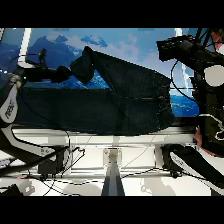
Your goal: Fold the clothes and pants, and hang the long-sleeved shirts on hangers.
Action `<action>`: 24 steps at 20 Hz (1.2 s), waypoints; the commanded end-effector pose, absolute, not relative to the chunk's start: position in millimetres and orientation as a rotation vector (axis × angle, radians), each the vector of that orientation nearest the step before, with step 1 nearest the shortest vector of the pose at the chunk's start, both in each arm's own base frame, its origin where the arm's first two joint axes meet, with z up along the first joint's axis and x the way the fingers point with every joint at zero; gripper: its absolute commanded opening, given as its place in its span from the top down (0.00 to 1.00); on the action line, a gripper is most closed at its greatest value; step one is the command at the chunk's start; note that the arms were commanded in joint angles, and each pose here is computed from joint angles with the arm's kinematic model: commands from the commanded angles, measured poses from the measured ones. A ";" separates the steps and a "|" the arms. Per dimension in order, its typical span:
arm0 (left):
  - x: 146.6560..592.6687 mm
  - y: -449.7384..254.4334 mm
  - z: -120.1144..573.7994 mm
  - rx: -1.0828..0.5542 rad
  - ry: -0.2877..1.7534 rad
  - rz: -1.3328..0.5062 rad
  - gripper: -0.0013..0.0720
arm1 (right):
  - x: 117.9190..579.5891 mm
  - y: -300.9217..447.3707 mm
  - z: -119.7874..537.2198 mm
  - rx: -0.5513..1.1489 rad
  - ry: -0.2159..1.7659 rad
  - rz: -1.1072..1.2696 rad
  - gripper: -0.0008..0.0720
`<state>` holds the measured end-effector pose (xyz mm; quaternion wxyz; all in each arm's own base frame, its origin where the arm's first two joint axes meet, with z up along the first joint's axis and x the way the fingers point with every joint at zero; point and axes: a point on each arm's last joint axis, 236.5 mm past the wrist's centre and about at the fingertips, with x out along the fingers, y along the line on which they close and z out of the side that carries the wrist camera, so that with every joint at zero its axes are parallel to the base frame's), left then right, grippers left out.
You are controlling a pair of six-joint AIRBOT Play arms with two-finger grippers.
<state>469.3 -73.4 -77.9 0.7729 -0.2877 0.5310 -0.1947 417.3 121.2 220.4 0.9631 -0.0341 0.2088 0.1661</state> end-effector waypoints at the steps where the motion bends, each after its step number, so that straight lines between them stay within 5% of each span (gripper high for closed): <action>1: 492.3 -81.6 -107.2 -0.586 1.100 -0.352 0.33 | 417.3 121.0 220.4 -0.069 0.423 0.336 0.30; 3: 504.9 -87.6 -107.9 -0.545 1.052 -0.320 0.39 | 417.3 121.1 220.4 -0.069 0.423 0.336 0.30; 7: 528.3 -95.7 -99.7 -0.501 0.953 -0.265 0.95 | 417.3 121.1 220.4 -0.069 0.423 0.336 0.30; 14: 560.4 -21.2 24.3 -0.478 0.679 -0.189 0.96 | 428.5 115.7 245.6 -0.088 0.306 0.306 0.30; 21: 532.0 73.9 131.0 -0.396 0.482 -0.060 0.95 | 438.6 63.3 226.9 -0.152 0.373 0.187 0.30; 22: 527.9 77.9 125.2 -0.368 0.507 -0.058 0.85 | 438.7 54.8 216.1 -0.149 0.414 0.172 0.30; 23: 524.7 81.8 117.8 -0.327 0.535 -0.052 0.35 | 438.7 48.9 205.2 -0.147 0.454 0.162 0.30; 24: 522.3 84.9 111.0 -0.289 0.559 -0.045 0.04 | 438.6 44.7 194.9 -0.146 0.492 0.156 0.30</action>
